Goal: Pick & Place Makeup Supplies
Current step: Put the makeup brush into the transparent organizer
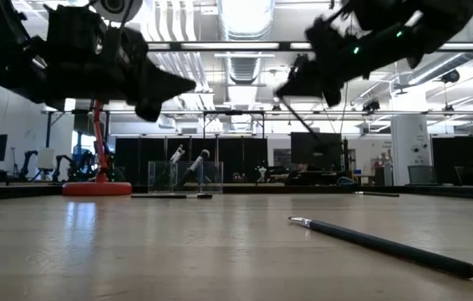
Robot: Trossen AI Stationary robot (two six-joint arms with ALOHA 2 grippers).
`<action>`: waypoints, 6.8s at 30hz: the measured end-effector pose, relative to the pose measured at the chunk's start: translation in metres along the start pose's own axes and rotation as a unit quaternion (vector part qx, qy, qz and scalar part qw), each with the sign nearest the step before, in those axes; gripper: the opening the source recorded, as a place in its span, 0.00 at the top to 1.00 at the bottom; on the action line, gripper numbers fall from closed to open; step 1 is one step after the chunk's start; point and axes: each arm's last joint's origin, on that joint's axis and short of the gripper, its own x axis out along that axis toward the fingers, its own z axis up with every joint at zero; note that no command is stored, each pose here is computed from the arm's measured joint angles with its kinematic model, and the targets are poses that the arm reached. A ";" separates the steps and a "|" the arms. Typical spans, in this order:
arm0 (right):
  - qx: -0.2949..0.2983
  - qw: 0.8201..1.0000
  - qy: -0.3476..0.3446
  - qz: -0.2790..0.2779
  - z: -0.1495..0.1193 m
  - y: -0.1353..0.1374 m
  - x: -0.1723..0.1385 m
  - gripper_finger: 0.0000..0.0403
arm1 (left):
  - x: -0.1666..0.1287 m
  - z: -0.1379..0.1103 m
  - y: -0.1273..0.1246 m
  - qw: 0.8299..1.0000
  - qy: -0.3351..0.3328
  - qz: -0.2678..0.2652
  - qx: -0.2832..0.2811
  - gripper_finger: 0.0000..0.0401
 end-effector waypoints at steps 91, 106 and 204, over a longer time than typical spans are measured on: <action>-0.107 0.957 -0.244 0.114 0.010 0.072 -0.025 0.82 | 0.037 0.077 0.078 0.917 0.032 0.382 0.106 0.97; -0.114 0.956 -0.245 0.112 0.010 0.072 -0.025 0.86 | 0.016 0.070 0.155 0.879 0.044 0.472 0.045 0.97; -0.177 0.963 -0.198 0.045 0.001 0.068 -0.020 0.87 | 0.052 -0.026 0.046 0.919 0.310 0.236 0.064 1.00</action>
